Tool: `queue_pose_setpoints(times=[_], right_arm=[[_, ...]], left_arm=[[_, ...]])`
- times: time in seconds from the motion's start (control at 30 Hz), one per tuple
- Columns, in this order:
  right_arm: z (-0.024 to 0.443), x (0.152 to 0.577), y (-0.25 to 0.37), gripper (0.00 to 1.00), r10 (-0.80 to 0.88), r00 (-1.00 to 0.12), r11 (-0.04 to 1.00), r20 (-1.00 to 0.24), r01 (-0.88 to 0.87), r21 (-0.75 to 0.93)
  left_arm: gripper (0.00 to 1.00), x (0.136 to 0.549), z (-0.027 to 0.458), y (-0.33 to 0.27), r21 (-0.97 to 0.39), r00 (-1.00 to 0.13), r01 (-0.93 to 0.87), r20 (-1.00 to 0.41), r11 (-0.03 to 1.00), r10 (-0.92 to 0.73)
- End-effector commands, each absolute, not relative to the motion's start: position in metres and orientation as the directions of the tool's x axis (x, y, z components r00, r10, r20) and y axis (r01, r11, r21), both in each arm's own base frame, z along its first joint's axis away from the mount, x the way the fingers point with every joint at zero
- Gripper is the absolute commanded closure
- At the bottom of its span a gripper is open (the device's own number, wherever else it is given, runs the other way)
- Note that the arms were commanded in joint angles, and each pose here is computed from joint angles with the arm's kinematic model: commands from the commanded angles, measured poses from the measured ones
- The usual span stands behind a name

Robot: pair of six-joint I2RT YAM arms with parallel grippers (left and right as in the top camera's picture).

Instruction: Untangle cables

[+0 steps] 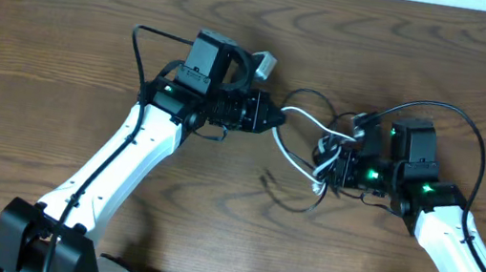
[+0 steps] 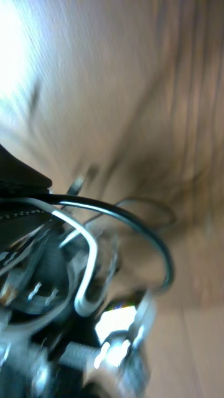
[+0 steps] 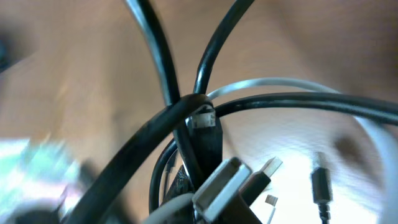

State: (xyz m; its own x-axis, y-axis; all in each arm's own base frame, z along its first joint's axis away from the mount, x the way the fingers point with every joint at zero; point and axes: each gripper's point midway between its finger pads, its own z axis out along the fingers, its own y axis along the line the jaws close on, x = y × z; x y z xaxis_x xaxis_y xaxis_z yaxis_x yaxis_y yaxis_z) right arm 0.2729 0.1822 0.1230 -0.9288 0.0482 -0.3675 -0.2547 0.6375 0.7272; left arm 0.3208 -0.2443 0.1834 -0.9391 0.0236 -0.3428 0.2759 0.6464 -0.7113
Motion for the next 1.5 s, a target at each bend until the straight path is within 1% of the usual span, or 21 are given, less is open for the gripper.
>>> queue_pose_setpoints(times=[0.0,0.03,0.07,0.1,0.17,0.27,0.47,0.5,0.57,0.6,0.63,0.7,0.73,0.77,0.83,0.87,1.0,1.13,1.23,1.33,1.47], right_arm=[[0.151,0.242,0.205,0.99,-0.099,-0.896,0.415,-0.433,-0.433,0.800],[0.138,0.248,0.197,0.99,-0.084,-0.905,0.498,-0.417,-0.400,0.769],[0.113,0.256,0.179,0.99,-0.039,-0.932,0.648,-0.362,-0.299,0.700],[0.098,0.258,0.164,0.99,0.009,-0.950,0.736,-0.312,-0.205,0.645],[0.087,0.257,0.152,0.99,0.033,-0.958,0.793,-0.284,-0.147,0.591],[0.088,0.256,0.154,0.99,0.030,-0.959,0.782,-0.283,-0.154,0.604],[0.129,0.261,0.189,0.99,-0.010,-0.927,0.584,-0.375,-0.309,0.750],[0.129,0.264,0.188,0.99,-0.006,-0.922,0.589,-0.388,-0.317,0.743],[0.126,0.268,0.185,0.99,0.004,-0.919,0.614,-0.395,-0.309,0.726],[0.125,0.268,0.184,0.76,0.005,-0.918,0.619,-0.397,-0.308,0.722],[0.125,0.269,0.183,0.62,0.007,-0.917,0.625,-0.398,-0.307,0.718],[0.118,0.275,0.176,0.54,0.022,-0.912,0.673,-0.409,-0.289,0.681],[0.114,0.280,0.170,0.50,0.033,-0.908,0.710,-0.418,-0.274,0.649],[0.108,0.287,0.161,0.41,0.047,-0.901,0.757,-0.432,-0.250,0.604],[0.101,0.295,0.150,0.35,0.062,-0.889,0.812,-0.454,-0.220,0.541],[0.104,0.299,0.150,0.33,0.063,-0.879,0.812,-0.472,-0.230,0.537],[0.105,0.300,0.151,0.32,0.064,-0.875,0.809,-0.479,-0.235,0.539],[0.106,0.301,0.151,0.47,0.065,-0.872,0.808,-0.485,-0.239,0.538],[0.109,0.298,0.157,0.47,0.057,-0.877,0.783,-0.476,-0.256,0.567],[0.118,0.284,0.173,0.48,0.032,-0.896,0.702,-0.444,-0.296,0.648],[0.114,0.272,0.183,0.50,-0.008,-0.910,0.690,-0.414,-0.305,0.657]], left_arm=[[0.93,0.350,0.155,-0.182,-0.384,-0.895,0.160,-0.445,0.909,-0.031],[0.93,0.351,0.147,-0.161,-0.288,-0.894,0.100,-0.447,0.952,-0.041],[0.92,0.353,0.141,-0.132,-0.170,-0.889,0.024,-0.454,0.985,-0.057],[0.93,0.353,0.138,-0.119,-0.123,-0.890,-0.012,-0.452,0.992,-0.067],[0.93,0.353,0.136,-0.098,-0.069,-0.889,-0.068,-0.449,0.995,-0.091],[0.93,0.358,0.136,-0.072,-0.047,-0.881,-0.140,-0.450,0.989,-0.146],[0.93,0.359,0.134,-0.030,-0.042,-0.868,-0.254,-0.430,0.966,-0.247],[0.93,0.356,0.132,-0.034,-0.062,-0.876,-0.246,-0.413,0.967,-0.249],[0.93,0.348,0.133,-0.080,-0.270,-0.922,-0.110,-0.331,0.957,-0.199],[0.93,0.338,0.155,-0.137,-0.533,-0.946,0.129,-0.320,0.836,-0.058],[0.93,0.329,0.178,-0.168,-0.669,-0.934,0.271,-0.356,0.692,0.022],[0.93,0.313,0.219,-0.198,-0.800,-0.902,0.414,-0.423,0.434,0.081],[0.92,0.308,0.232,-0.204,-0.824,-0.893,0.441,-0.441,0.355,0.088],[0.93,0.305,0.239,-0.207,-0.838,-0.891,0.451,-0.445,0.308,0.092],[0.93,0.294,0.255,-0.212,-0.864,-0.887,0.462,-0.450,0.199,0.106],[0.93,0.277,0.284,-0.215,-0.856,-0.849,0.518,-0.514,-0.004,0.125],[0.93,0.275,0.288,-0.217,-0.857,-0.849,0.514,-0.513,-0.027,0.130],[0.93,0.269,0.288,-0.224,-0.875,-0.862,0.483,-0.483,-0.035,0.153],[0.93,0.264,0.289,-0.231,-0.893,-0.877,0.447,-0.447,-0.041,0.176],[0.92,0.269,0.294,-0.234,-0.889,-0.872,0.456,-0.457,-0.045,0.176],[0.92,0.274,0.304,-0.236,-0.890,-0.875,0.452,-0.454,-0.048,0.170]])
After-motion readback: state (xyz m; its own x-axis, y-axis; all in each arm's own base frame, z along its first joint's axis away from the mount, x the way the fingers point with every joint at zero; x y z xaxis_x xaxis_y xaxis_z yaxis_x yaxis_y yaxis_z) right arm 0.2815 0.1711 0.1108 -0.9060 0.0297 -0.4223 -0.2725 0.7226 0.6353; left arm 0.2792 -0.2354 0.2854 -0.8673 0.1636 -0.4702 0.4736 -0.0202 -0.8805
